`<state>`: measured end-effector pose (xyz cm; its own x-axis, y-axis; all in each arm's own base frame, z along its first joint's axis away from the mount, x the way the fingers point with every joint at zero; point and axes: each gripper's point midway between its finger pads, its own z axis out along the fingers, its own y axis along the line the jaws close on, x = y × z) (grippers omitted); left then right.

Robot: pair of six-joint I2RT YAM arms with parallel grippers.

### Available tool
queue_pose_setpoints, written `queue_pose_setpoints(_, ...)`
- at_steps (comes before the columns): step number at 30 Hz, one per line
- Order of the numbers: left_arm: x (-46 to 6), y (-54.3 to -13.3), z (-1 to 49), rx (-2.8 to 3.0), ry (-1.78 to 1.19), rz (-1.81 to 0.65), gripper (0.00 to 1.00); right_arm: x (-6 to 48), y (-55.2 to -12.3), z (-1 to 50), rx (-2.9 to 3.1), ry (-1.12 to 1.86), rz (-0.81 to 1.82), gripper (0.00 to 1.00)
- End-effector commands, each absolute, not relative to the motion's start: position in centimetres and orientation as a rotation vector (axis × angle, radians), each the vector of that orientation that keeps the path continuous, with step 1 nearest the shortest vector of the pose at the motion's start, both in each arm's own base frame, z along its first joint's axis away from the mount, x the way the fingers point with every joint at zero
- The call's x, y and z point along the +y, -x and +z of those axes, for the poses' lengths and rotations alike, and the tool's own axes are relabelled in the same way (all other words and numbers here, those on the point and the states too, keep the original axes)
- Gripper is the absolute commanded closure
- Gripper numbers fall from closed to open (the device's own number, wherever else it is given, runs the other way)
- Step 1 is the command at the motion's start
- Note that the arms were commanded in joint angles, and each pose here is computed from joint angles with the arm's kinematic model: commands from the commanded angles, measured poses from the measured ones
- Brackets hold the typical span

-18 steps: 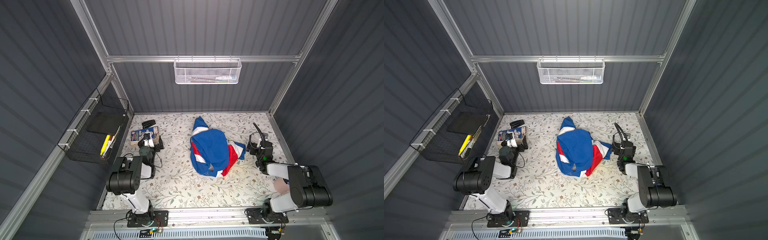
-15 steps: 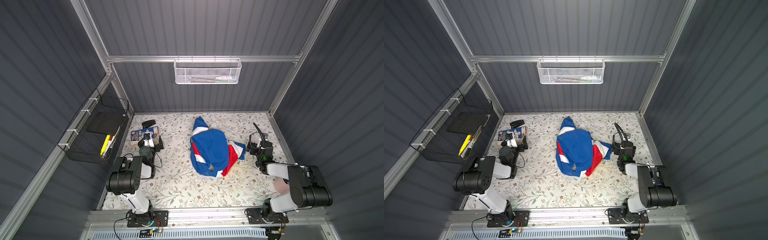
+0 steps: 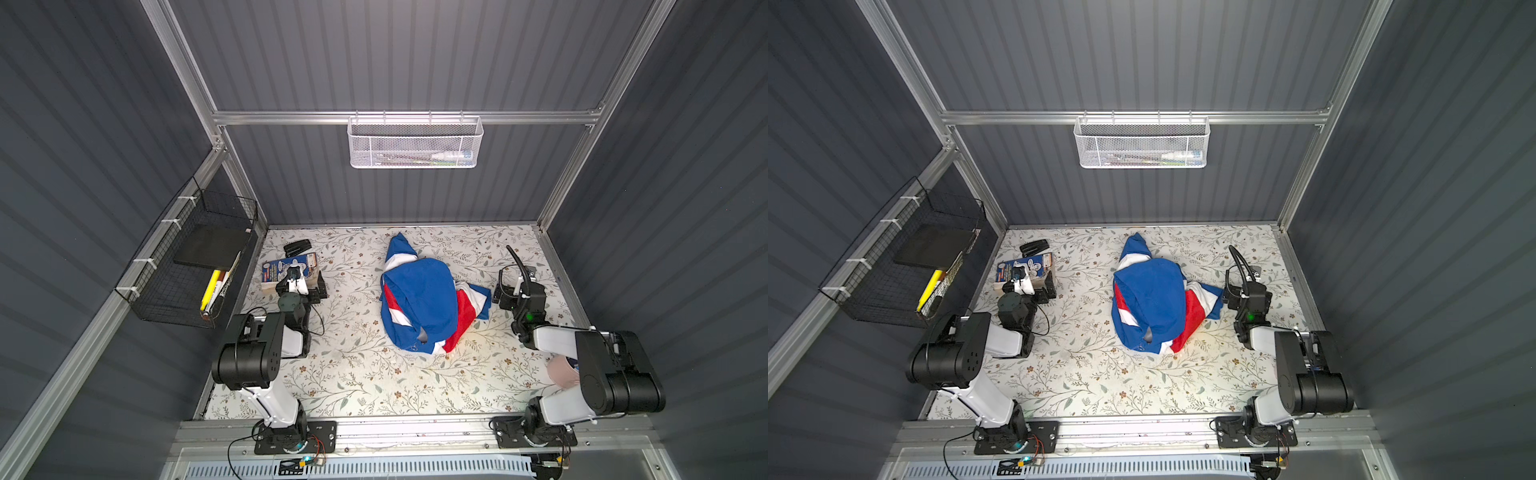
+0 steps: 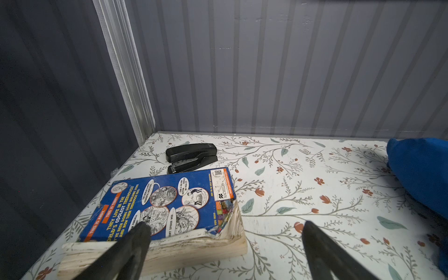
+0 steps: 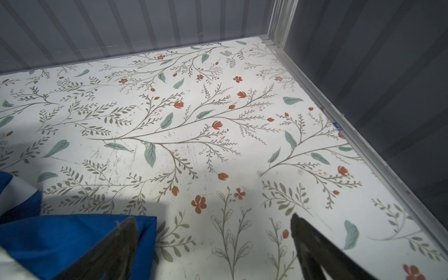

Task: Unzip the jacket
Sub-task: Flatten out the jacket at the center of the board.

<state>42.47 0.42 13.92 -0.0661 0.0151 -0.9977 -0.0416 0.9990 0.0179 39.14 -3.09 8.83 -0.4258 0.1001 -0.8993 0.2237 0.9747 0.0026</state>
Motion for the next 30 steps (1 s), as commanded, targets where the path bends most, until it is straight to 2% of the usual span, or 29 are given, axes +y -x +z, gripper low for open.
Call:
queue_pose_setpoints(1, 0.3, -42.7, 14.9, 1.604, 0.031, 0.033, 0.01, -3.1, -39.1, 9.3, 1.994, -0.243, -0.142, 0.01)
queue_pose_setpoints(6, -0.1, -42.5, 15.2, 1.592, 0.004, 0.025, 0.01, -3.2, -39.1, 9.7, 1.976, -0.242, -0.147, 0.01)
queue_pose_setpoints(11, -0.9, -42.0, 18.1, 1.586, -0.03, 0.023, 0.01, -3.6, -38.4, 11.9, 1.995, -0.273, -0.164, 0.01)
queue_pose_setpoints(17, 2.2, -43.4, 21.3, 1.698, 0.337, -0.02, 0.01, -3.2, -36.3, 16.3, 1.985, -0.358, -0.063, 0.01)
queue_pose_setpoints(24, 2.6, -43.4, 23.0, 1.724, 0.51, -0.129, 0.01, -0.1, -34.5, 19.9, 1.96, -0.296, 0.166, 0.01)
queue_pose_setpoints(27, 3.2, -43.6, 22.8, 1.779, 0.607, -0.181, 0.01, -4.5, -33.1, 19.6, 1.852, -0.724, 0.08, 0.01)
queue_pose_setpoints(30, 1.6, -44.6, 23.0, 1.845, 0.544, -0.251, 0.01, -5.2, -32.3, 18.7, 1.926, -0.819, 0.052, 0.01)
